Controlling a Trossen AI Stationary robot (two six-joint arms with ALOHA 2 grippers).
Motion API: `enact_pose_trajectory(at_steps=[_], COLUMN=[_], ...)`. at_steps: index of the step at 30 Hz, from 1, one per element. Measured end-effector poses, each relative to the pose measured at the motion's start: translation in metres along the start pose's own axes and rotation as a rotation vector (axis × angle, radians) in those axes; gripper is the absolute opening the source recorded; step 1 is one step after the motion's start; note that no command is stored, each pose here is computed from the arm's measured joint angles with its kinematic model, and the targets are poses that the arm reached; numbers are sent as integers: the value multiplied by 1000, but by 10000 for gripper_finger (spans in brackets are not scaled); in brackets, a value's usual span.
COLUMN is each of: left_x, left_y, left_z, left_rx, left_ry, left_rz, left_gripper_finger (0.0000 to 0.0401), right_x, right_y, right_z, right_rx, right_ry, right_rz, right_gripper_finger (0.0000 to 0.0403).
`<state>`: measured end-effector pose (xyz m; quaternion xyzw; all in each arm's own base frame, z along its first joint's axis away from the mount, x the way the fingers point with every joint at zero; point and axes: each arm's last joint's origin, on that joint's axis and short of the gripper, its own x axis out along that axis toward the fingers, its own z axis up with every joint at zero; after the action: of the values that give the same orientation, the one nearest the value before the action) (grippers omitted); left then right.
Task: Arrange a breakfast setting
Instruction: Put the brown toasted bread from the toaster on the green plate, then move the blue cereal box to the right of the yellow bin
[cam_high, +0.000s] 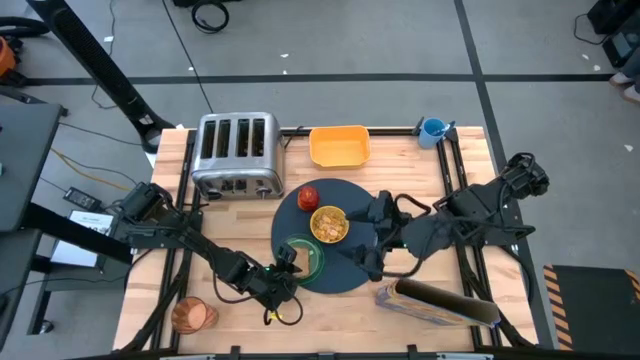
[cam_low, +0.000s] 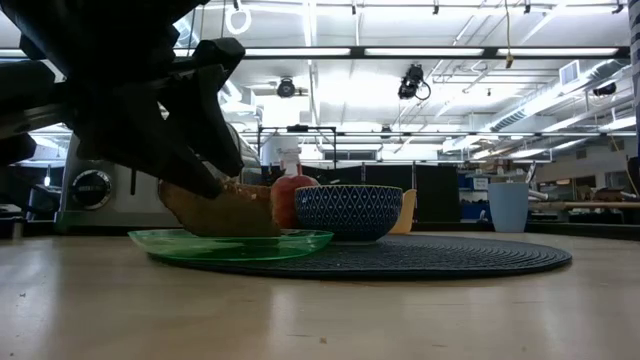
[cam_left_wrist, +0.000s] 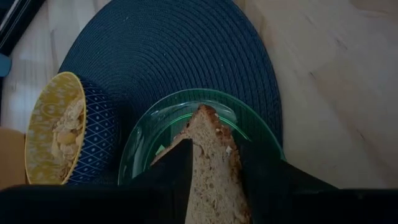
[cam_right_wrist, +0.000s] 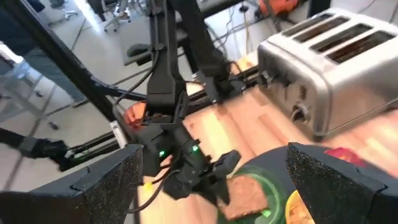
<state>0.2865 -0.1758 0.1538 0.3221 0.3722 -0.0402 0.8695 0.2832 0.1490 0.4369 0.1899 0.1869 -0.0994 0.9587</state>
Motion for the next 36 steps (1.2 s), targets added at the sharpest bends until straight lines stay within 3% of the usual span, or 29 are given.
enact_pose_trajectory(at_steps=[9,18,21,30,36], left_x=[11,16,6,-45,-84], left_y=[-3,3,6,28,59], left_z=[-5,-7,5,33,26], left_rx=[-45,-134,-141,-145,-278], left_ry=[28,49,5,-10,29], left_rz=[-49,-35,-34,-55,-46], left_gripper_finger=[133,133,133,133,133], right_x=[7,9,10,-5,-14], right_y=[-9,-10,-15,-77,-128], right_z=[7,12,13,21,23], right_rx=[71,99,138,274,443], right_ry=[118,94,104,148,151], right_rz=[133,146,112,-280,-651], right_gripper_finger=[395,395,395,395,395])
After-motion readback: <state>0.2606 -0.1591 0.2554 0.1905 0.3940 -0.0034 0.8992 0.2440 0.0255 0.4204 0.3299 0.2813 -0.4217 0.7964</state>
